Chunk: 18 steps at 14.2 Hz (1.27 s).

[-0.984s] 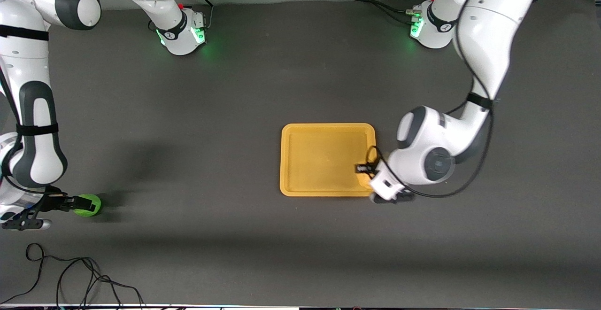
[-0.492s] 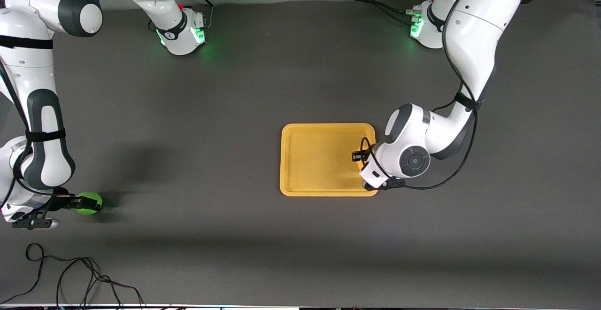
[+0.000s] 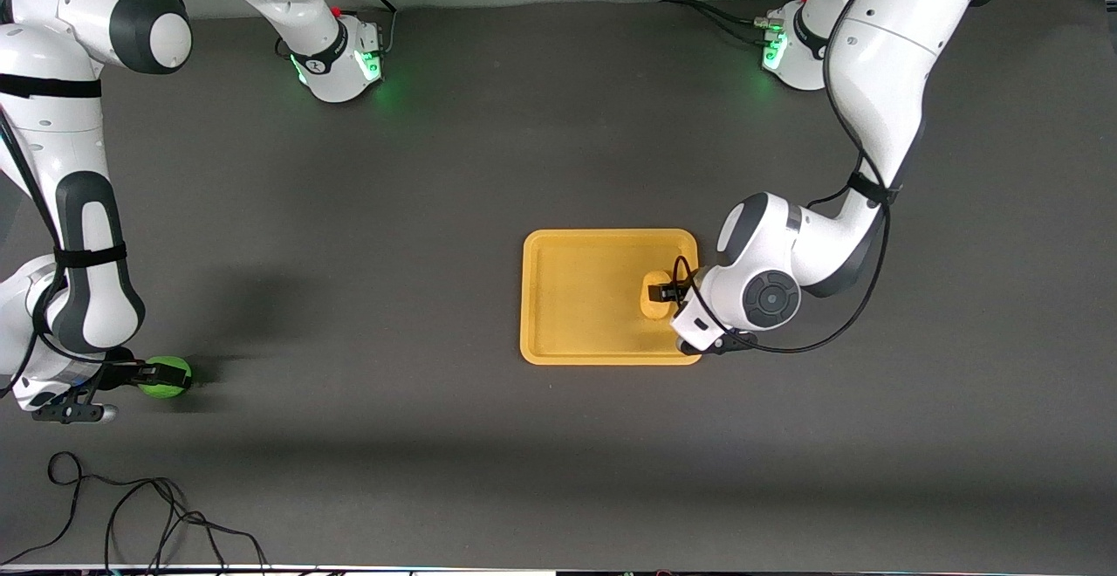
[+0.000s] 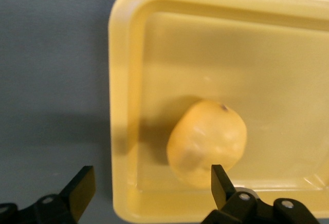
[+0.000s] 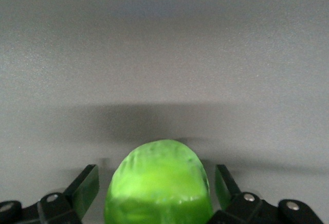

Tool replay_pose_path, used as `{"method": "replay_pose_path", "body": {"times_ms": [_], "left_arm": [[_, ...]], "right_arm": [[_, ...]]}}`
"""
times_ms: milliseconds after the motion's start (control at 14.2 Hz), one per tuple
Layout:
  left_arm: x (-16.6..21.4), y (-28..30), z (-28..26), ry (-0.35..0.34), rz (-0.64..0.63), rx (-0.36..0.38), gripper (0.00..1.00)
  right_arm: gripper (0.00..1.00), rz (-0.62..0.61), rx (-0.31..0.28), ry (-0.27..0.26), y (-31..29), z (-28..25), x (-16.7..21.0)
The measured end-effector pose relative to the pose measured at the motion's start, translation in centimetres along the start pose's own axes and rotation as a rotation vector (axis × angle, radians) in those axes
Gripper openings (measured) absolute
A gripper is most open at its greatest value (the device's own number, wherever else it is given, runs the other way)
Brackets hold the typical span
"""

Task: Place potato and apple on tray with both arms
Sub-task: 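Release the potato on the tray and withdraw the left gripper, then carry the green apple with the right gripper over the tray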

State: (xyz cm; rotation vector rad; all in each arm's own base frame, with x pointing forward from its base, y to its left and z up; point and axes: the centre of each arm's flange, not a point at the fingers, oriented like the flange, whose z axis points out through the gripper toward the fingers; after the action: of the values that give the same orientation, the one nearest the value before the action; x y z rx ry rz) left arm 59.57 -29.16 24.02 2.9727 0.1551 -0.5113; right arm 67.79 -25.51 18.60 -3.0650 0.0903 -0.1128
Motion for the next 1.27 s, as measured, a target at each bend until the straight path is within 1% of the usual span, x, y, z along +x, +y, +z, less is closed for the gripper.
{"method": "replay_pose_path", "body": {"times_ms": [141,211,352,422,562,703,844,984,1055,1125,1266], "left_arm": [[-0.3,-1.7,-3.9,-0.005,-0.013,0.01,1.0],[-0.5,-3.8,-6.9,-0.01,-0.013,0.015,1.0],[-1.1,-10.0,-13.8,-0.011,0.008,0.007,1.0],[-1.5,-13.7,-17.2,0.005,0.02,-0.005,1.0],[-2.9,-20.8,-23.2,0.061,0.04,-0.028,1.0],[-4.8,-25.8,-27.3,0.086,0.054,-0.039,1.0],[-6.3,-28.7,-30.1,0.098,0.071,-0.045,1.0],[-7.1,-29.9,-32.2,0.132,0.097,-0.046,1.0],[-7.6,-30.2,-33.2,0.153,0.112,-0.039,1.0],[-8.2,-30.5,-34.2,0.174,0.133,-0.008,1.0],[-9.8,-31.1,-36.3,0.214,0.193,0.079,1.0]], "right_arm": [[0.81,-0.013,0.0,0.001,0.0,0.0,0.0],[0.71,-0.023,-0.001,0.004,-0.1,-0.2,0.1],[0.7,-0.036,0.007,-0.002,-0.4,-1.1,0.4],[0.7,-0.05,0.014,-0.011,-0.9,-2.6,0.8],[0.7,-0.096,-0.005,-0.031,-1.8,-8.2,1.6],[0.7,-0.118,-0.034,-0.06,-3.6,-16.4,1.6],[0.7,-0.115,-0.039,-0.084,-7.7,-24.8,0.5],[0.7,-0.087,-0.027,-0.106,-12.8,-30.6,-1.2],[0.7,-0.069,-0.021,-0.117,-15.4,-32.2,-1.8],[0.7,-0.047,-0.019,-0.129,-18.4,-33.2,-2.3],[0.7,0.0,-0.023,-0.14,-25.3,-33.6,-2.9]]}}
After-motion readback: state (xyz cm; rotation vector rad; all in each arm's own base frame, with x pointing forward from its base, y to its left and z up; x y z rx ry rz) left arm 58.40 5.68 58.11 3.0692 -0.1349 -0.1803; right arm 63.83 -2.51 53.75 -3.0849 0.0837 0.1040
